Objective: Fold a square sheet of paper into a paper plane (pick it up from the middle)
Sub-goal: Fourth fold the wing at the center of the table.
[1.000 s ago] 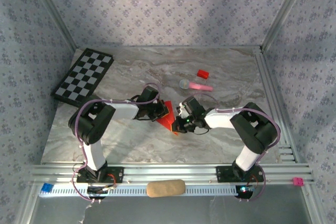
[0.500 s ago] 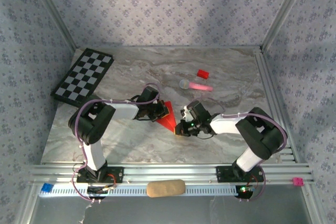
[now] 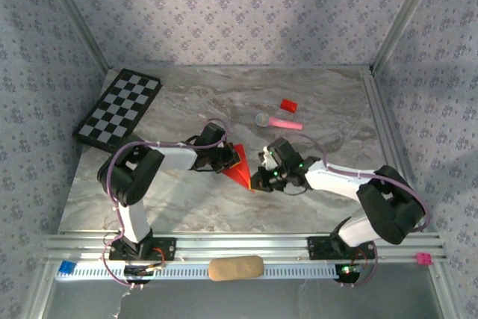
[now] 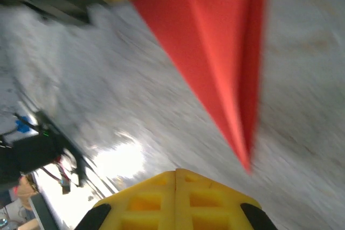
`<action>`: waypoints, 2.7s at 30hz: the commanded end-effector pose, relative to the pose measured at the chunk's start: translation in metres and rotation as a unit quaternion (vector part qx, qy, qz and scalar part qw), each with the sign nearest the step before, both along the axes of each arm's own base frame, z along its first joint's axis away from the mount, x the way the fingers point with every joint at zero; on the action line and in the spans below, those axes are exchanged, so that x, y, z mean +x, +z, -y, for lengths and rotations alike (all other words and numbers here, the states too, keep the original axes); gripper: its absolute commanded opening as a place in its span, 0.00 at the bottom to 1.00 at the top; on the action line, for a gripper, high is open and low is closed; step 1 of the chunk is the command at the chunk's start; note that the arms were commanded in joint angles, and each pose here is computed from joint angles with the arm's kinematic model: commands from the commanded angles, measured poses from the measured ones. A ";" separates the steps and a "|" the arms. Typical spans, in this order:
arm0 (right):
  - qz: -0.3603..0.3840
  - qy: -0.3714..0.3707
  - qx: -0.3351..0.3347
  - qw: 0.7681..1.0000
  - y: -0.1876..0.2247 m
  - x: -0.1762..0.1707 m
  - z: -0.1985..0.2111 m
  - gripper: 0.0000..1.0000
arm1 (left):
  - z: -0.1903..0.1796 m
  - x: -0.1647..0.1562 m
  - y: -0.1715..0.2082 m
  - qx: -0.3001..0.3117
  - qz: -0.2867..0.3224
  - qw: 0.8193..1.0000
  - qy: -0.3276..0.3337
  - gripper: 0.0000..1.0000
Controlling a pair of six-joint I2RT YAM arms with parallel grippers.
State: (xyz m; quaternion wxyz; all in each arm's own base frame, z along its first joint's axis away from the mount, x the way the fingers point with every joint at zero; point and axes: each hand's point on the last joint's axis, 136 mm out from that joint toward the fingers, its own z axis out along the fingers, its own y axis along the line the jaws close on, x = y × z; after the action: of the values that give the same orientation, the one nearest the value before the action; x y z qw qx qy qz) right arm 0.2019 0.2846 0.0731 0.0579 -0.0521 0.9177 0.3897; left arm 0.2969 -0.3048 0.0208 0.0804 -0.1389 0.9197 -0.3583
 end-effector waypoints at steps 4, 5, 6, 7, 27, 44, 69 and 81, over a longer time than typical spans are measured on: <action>-0.011 -0.013 -0.010 1.000 -0.014 0.027 -0.014 0.02 | -0.017 -0.008 -0.025 0.038 -0.025 0.999 0.014 0.04; -0.010 -0.014 -0.013 1.000 -0.016 0.031 -0.017 0.02 | -0.018 -0.009 -0.026 0.039 -0.025 0.999 0.014 0.04; -0.008 -0.014 -0.013 1.000 -0.017 0.033 -0.020 0.02 | -0.017 -0.009 -0.025 0.038 -0.025 0.999 0.013 0.04; -0.011 -0.019 -0.018 1.000 -0.021 0.037 -0.020 0.02 | -0.018 -0.010 -0.026 0.039 -0.026 0.999 0.013 0.04; -0.075 -0.038 -0.064 0.994 -0.079 0.015 0.006 0.01 | -0.017 -0.006 -0.016 0.041 -0.009 0.999 0.004 0.04; -0.082 -0.044 -0.072 0.993 -0.085 0.012 0.013 0.00 | 0.012 -0.024 0.032 -0.017 0.031 0.996 -0.086 0.07; -0.092 -0.031 -0.096 0.991 -0.095 0.000 0.022 0.00 | -0.029 0.013 -0.020 0.049 -0.005 0.998 -0.047 0.07; -0.089 -0.025 -0.096 0.991 -0.093 -0.001 0.023 0.00 | -0.062 0.048 -0.026 0.068 0.001 0.998 -0.017 0.06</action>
State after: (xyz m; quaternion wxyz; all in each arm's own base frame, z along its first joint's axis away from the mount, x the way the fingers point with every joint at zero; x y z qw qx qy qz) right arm 0.2371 0.2952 0.0184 0.0473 -0.0183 0.9248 0.3770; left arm 0.3186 -0.2820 0.0192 0.0469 -0.0814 0.9274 -0.3620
